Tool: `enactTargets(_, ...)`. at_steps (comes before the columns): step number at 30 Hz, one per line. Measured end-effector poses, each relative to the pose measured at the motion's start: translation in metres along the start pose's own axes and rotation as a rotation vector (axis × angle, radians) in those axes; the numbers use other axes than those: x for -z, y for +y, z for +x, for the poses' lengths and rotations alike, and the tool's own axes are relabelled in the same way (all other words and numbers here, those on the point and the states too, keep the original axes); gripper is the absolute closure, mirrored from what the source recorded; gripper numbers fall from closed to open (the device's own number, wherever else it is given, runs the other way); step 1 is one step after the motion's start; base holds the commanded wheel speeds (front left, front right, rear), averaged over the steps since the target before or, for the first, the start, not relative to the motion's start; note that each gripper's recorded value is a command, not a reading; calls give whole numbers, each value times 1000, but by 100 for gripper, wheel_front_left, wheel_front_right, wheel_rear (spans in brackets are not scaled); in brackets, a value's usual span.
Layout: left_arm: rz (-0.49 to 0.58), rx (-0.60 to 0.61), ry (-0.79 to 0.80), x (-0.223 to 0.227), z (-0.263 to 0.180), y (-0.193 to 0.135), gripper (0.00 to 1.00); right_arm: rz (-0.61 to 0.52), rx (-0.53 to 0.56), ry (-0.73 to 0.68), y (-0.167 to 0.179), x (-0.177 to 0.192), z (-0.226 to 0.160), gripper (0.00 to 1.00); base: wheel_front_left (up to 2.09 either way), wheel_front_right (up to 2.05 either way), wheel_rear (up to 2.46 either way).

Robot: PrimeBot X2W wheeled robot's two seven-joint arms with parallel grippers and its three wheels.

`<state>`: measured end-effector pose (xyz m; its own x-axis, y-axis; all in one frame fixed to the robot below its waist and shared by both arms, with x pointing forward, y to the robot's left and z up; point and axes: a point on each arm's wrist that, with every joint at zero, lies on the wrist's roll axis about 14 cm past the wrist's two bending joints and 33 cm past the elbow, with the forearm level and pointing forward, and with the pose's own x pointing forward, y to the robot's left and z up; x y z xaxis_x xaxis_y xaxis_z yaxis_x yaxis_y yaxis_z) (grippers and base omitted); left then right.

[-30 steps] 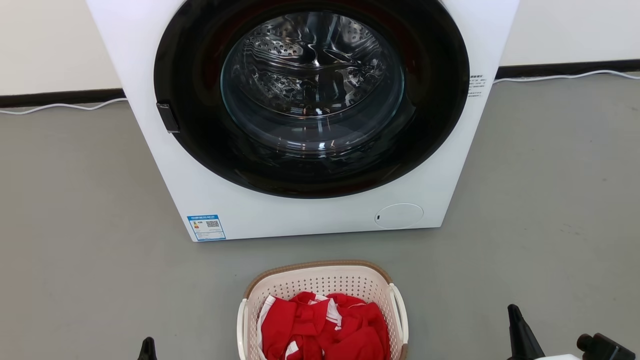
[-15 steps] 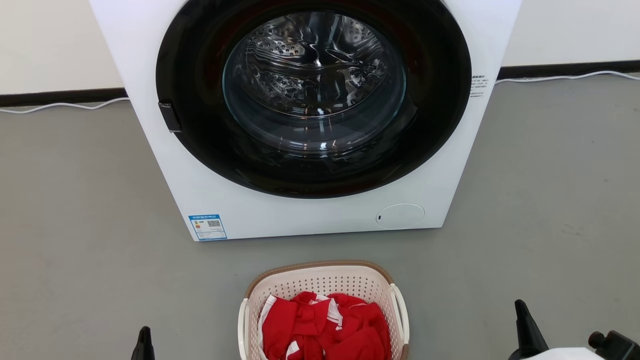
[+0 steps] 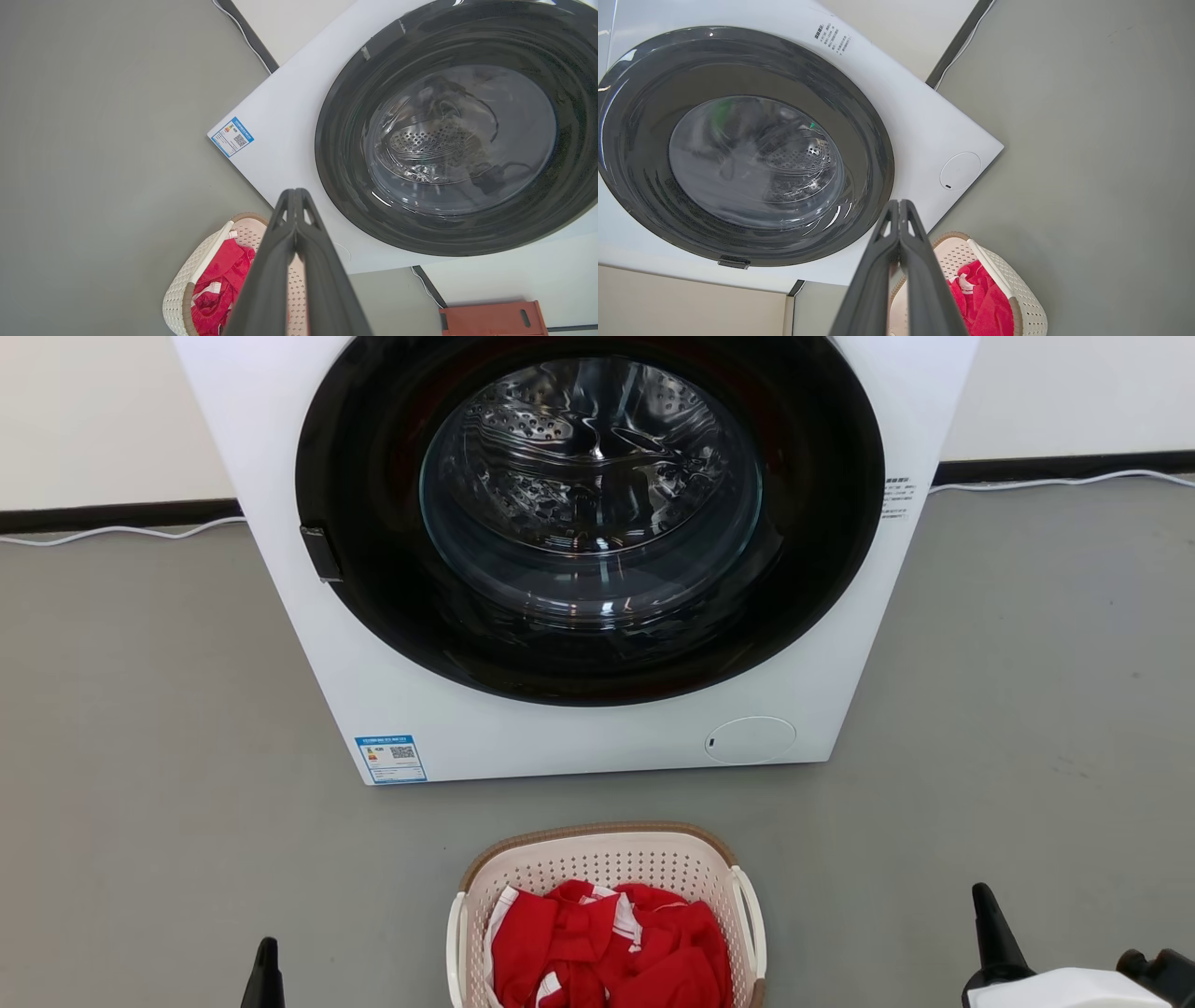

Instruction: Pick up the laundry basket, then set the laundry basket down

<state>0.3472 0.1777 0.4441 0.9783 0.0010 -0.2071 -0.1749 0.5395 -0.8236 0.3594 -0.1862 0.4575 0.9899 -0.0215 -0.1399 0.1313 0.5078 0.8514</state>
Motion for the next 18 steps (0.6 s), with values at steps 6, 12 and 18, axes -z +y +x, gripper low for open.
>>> enactTargets(6, -67, 11, -4, -4, 4, -4, 100, 66, 3, -2, 0, -3, 1, 100, 0, 0, 0)
enactTargets(12, -135, 14, -2, -6, 5, -4, 100, 128, 4, 1, 0, -5, 2, 100, 0, 0, 0)
enactTargets(18, -202, 30, -3, -9, 8, -9, 100, 193, 4, -4, 0, -8, 2, 100, 0, 0, 0)
